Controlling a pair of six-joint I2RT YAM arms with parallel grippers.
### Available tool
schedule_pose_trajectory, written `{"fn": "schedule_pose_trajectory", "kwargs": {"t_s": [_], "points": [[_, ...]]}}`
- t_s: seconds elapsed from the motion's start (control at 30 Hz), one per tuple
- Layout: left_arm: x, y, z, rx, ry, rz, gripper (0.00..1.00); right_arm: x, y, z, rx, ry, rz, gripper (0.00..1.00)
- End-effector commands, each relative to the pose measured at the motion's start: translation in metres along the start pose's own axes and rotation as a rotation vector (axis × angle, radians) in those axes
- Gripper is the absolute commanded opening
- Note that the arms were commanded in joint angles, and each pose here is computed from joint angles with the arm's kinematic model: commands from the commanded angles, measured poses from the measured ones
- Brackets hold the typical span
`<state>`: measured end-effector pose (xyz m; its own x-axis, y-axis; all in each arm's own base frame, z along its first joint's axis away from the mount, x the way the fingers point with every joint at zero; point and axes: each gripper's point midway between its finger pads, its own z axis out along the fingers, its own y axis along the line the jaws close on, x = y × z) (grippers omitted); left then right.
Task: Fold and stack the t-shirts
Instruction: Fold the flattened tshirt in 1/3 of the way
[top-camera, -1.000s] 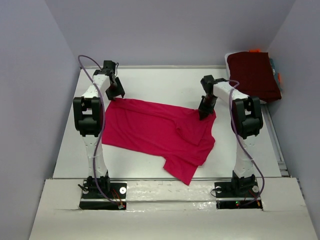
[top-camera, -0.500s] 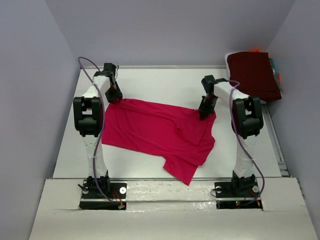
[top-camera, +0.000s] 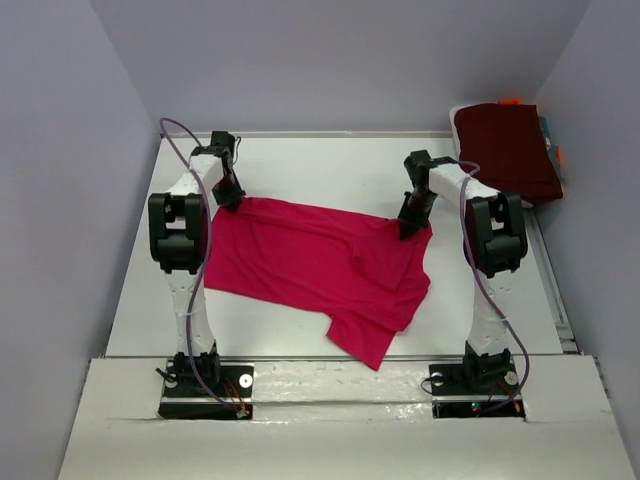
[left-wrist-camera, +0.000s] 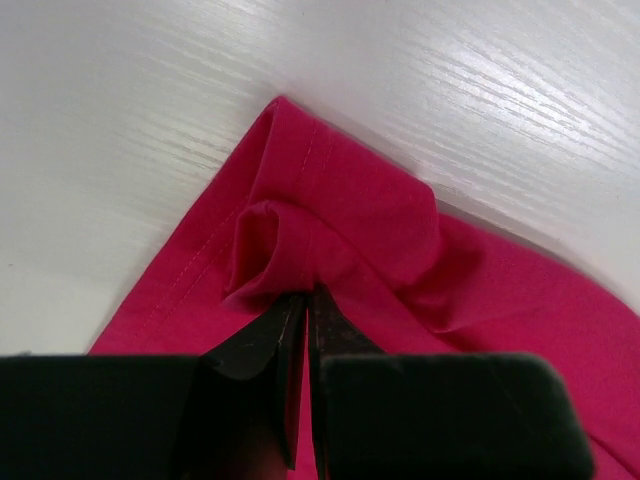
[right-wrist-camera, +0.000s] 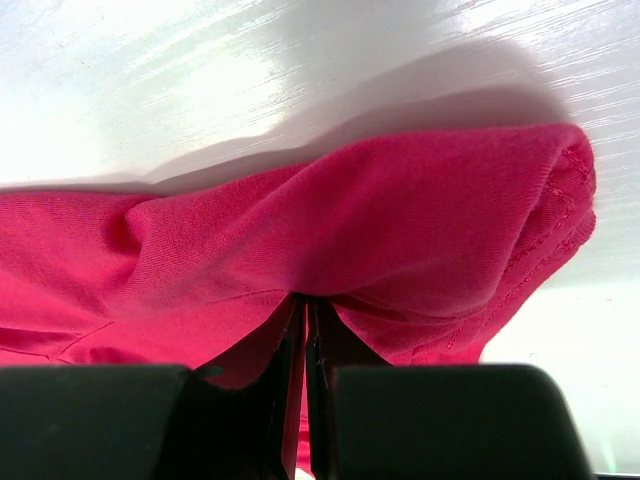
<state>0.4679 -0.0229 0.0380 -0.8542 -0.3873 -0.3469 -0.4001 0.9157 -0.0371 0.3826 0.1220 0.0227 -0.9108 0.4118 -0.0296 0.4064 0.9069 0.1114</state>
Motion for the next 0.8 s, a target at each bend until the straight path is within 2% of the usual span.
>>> {"fn": "schedule_pose_trajectory", "kwargs": {"t_s": [0.0,0.07,0.53,0.77], "points": [[-0.013,0.001,-0.027,0.004,-0.058,-0.007,0.16,0.001,-0.008,0.017,0.021,0.018,-0.007,0.10],[-0.016,0.000,-0.031,0.008,-0.066,-0.006,0.06,0.001,-0.008,0.018,0.023,0.018,-0.007,0.10],[-0.002,0.003,-0.063,0.015,-0.081,-0.002,0.06,0.000,-0.007,0.023,0.029,0.031,-0.009,0.10],[0.029,0.007,-0.057,0.018,-0.010,0.011,0.06,-0.001,-0.007,0.024,0.032,0.031,-0.012,0.10]]}}
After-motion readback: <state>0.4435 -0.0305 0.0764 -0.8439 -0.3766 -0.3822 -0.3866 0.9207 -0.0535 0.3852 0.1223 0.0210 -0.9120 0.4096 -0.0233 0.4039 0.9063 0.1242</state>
